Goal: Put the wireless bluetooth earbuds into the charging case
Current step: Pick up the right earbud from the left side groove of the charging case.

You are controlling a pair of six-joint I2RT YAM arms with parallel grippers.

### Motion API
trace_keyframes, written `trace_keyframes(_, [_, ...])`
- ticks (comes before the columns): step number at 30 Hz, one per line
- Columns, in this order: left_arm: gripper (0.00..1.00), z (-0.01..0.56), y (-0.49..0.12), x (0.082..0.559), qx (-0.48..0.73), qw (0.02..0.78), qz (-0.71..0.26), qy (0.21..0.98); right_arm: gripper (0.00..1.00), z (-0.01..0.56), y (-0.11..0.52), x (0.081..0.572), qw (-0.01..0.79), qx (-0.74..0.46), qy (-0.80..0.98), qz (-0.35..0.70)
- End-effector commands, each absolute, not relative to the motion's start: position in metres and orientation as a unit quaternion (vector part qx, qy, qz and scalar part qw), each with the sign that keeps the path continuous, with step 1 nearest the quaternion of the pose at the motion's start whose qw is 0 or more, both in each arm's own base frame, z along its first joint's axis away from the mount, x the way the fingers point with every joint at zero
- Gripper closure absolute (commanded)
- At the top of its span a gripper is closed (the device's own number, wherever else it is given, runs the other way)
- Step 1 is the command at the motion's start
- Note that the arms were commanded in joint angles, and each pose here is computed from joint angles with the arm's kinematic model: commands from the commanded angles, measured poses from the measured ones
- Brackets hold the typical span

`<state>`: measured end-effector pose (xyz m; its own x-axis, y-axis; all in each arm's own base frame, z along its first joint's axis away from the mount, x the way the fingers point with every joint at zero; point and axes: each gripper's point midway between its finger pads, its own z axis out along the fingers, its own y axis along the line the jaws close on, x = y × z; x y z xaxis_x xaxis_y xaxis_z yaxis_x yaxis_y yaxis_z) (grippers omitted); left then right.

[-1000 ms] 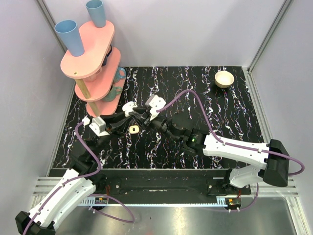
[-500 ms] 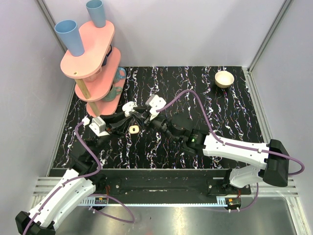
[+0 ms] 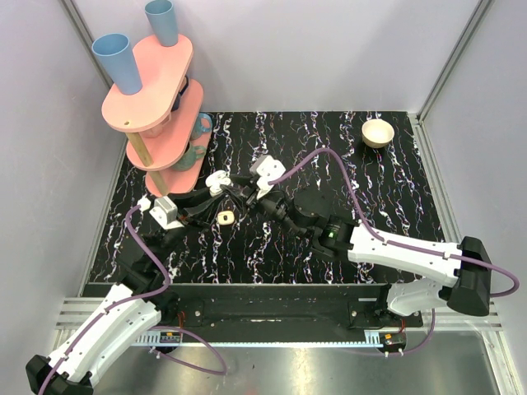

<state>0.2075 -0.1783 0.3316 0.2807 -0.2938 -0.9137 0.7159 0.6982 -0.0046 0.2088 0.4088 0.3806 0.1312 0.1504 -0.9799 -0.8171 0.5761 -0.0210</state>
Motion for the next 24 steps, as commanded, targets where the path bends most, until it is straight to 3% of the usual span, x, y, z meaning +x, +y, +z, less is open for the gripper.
trace_keyframes(1, [1.0,0.349,-0.176,0.2,0.212,0.788,-0.33,0.474,0.58,0.429,0.396,0.2,0.707,-0.301,0.533,0.354])
trace_keyframes(18, [1.0,0.355,-0.19,0.182,0.271,0.779,-0.349,0.445,0.58,0.39,0.419,0.19,0.577,-0.459,0.602,0.306])
trace_keyframes(24, [1.0,0.355,-0.19,0.181,0.275,0.779,-0.349,0.443,0.58,0.39,0.41,0.192,0.575,-0.46,0.607,0.297])
